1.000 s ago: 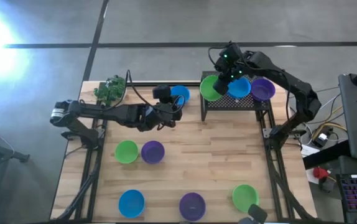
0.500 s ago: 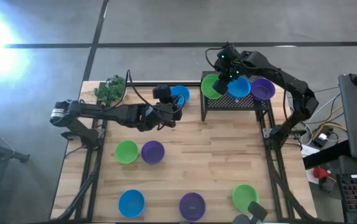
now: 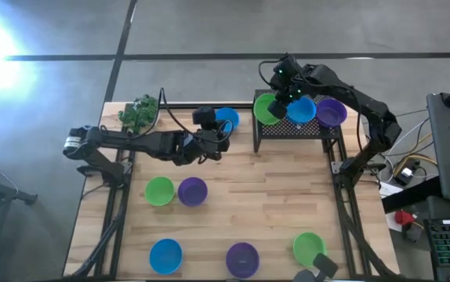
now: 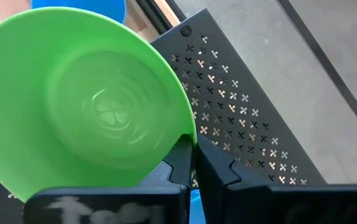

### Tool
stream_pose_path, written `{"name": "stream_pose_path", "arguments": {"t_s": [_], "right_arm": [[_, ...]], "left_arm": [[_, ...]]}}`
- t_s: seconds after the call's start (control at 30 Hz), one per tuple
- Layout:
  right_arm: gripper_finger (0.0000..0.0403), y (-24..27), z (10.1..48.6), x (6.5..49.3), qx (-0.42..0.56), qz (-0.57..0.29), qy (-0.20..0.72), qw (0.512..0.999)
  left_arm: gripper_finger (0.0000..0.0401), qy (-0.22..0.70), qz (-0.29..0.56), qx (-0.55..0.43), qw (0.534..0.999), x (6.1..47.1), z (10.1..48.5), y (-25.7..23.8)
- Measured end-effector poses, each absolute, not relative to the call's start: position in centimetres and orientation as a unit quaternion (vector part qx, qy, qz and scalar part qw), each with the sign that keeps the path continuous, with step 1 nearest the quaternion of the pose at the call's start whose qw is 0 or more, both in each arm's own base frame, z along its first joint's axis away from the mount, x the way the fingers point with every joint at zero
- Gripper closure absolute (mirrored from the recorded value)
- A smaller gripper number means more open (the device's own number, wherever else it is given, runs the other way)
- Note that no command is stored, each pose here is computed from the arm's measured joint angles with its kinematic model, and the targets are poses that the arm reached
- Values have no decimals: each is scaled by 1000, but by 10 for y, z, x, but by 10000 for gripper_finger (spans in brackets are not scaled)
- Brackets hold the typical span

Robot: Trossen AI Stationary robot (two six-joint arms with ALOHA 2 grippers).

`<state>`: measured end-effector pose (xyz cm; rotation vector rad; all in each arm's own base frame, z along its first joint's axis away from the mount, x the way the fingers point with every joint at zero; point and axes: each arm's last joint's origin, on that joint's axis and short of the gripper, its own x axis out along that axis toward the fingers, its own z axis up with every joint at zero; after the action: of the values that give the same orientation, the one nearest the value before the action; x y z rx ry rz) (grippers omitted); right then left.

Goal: Pick & Place Mini bowls
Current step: Put the top green bowl on the shelf

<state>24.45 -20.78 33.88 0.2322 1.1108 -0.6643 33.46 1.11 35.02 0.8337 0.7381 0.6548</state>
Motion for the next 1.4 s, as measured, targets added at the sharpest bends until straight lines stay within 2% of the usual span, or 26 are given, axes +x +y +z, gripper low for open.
{"name": "stream_pose_path", "arguments": {"t_s": [0.37, 0.53, 0.63, 0.83, 1.07, 1.4], "right_arm": [[320, -209, 339, 243, 94, -327, 521, 783], [302, -209, 339, 244, 94, -327, 518, 785], [298, -209, 340, 247, 97, -317, 508, 795], [307, -201, 340, 254, 122, -214, 488, 837], [314, -196, 337, 250, 134, -206, 519, 819], [307, -195, 336, 249, 134, -206, 522, 817]], "left_arm": [[319, 344, 305, 388, 799, 335, 350, 11], [319, 344, 305, 388, 799, 335, 350, 11], [319, 344, 305, 388, 799, 335, 350, 11], [319, 344, 306, 387, 799, 335, 350, 11], [319, 347, 305, 386, 798, 334, 349, 11], [319, 350, 305, 383, 799, 334, 348, 11]]}}
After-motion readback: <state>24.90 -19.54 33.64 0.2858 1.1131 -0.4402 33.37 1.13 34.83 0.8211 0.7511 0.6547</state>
